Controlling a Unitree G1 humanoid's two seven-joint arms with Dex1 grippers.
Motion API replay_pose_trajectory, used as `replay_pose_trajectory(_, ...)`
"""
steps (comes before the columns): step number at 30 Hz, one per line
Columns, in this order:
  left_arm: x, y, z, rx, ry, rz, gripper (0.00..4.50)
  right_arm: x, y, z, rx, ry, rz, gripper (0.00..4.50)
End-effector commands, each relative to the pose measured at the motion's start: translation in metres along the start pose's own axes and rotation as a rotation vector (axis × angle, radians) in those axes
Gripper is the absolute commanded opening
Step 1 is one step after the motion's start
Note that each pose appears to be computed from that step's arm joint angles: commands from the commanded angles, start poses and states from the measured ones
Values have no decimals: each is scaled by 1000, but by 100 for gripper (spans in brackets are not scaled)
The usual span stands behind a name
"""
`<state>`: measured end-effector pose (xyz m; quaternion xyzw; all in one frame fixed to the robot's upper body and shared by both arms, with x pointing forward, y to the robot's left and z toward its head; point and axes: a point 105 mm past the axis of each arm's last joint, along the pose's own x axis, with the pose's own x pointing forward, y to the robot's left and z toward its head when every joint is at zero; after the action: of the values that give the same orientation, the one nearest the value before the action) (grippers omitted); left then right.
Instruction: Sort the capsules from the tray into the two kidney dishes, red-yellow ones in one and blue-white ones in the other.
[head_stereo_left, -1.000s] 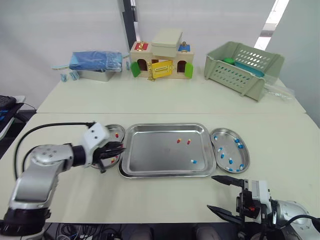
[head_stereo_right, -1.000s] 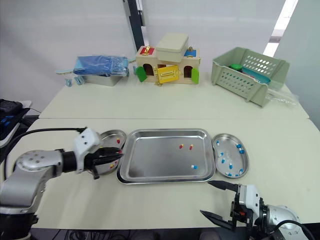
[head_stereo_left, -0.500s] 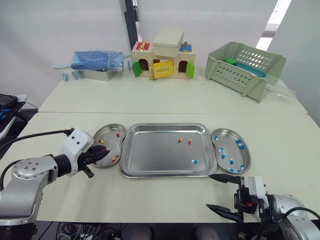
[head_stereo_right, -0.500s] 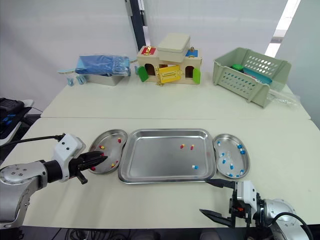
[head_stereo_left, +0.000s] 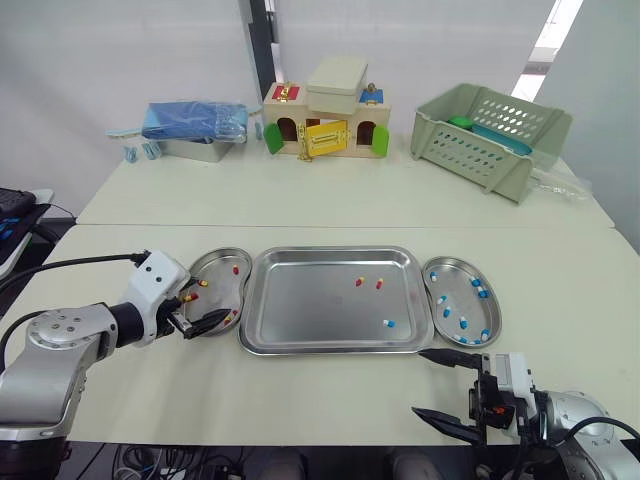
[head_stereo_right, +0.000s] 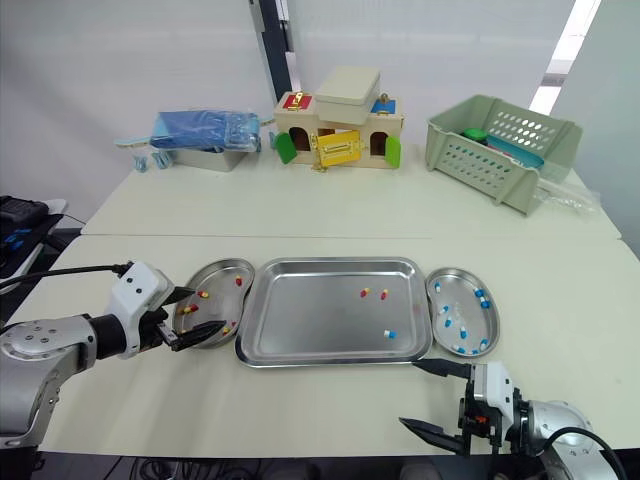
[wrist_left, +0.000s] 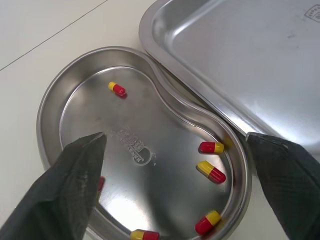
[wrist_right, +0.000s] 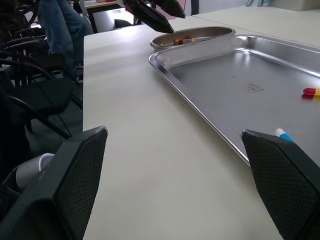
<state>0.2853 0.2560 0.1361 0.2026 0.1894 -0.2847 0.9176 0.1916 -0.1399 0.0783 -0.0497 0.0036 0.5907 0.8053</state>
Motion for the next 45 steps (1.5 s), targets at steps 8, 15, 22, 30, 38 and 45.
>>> replay_pose_trajectory(8, -6, 4, 9, 26, -24, 5, 449, 0, -2, 18, -25, -31, -13, 450)
replay_pose_trajectory(15, -43, 30, -2, -47, -19, 123, 449, -36, -39, 31, -25, 92, -129, 450)
replay_pose_trajectory(22, -102, 57, -41, -143, 57, 319, 449, -95, -85, 45, -24, 216, -327, 450)
replay_pose_trajectory(30, -143, 70, -78, -193, 136, 439, 449, -138, -121, 47, -42, 282, -459, 450)
replay_pose_trajectory(38, -147, 64, -88, -222, 142, 458, 449, -142, -133, 47, -60, 295, -461, 450)
replay_pose_trajectory(45, -141, 61, -86, -213, 131, 446, 449, -140, -130, 47, -63, 292, -436, 450)
